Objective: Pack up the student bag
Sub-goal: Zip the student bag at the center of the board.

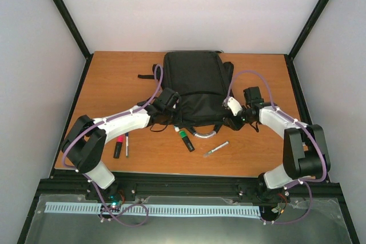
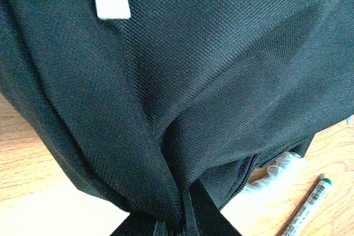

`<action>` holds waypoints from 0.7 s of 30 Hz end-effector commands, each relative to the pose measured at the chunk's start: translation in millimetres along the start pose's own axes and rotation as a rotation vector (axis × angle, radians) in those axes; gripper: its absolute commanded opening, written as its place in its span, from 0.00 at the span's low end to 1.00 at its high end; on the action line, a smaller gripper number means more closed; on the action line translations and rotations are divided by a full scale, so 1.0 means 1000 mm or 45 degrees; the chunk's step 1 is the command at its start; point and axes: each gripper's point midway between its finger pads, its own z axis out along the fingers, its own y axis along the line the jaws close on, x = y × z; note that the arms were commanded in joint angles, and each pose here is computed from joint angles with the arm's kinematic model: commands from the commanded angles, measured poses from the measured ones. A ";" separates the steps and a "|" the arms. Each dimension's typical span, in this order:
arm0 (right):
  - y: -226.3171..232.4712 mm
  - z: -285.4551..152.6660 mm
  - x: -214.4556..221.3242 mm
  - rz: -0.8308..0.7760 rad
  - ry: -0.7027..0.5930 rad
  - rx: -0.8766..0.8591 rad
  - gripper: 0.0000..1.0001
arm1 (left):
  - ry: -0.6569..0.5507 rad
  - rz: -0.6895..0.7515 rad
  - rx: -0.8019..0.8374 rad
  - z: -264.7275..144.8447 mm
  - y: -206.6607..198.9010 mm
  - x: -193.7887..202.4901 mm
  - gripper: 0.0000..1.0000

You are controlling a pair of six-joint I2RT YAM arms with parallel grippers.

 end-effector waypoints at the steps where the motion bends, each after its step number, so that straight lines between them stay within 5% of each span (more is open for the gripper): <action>1: 0.000 0.002 -0.017 -0.040 -0.017 0.048 0.41 | -0.026 0.003 0.021 -0.003 -0.004 -0.006 0.01; 12: -0.005 0.018 -0.013 -0.148 0.117 0.250 0.31 | -0.022 0.005 0.029 -0.001 -0.005 -0.006 0.01; 21: -0.011 0.011 -0.013 -0.117 0.145 0.299 0.09 | -0.021 0.011 0.026 0.000 -0.004 -0.006 0.01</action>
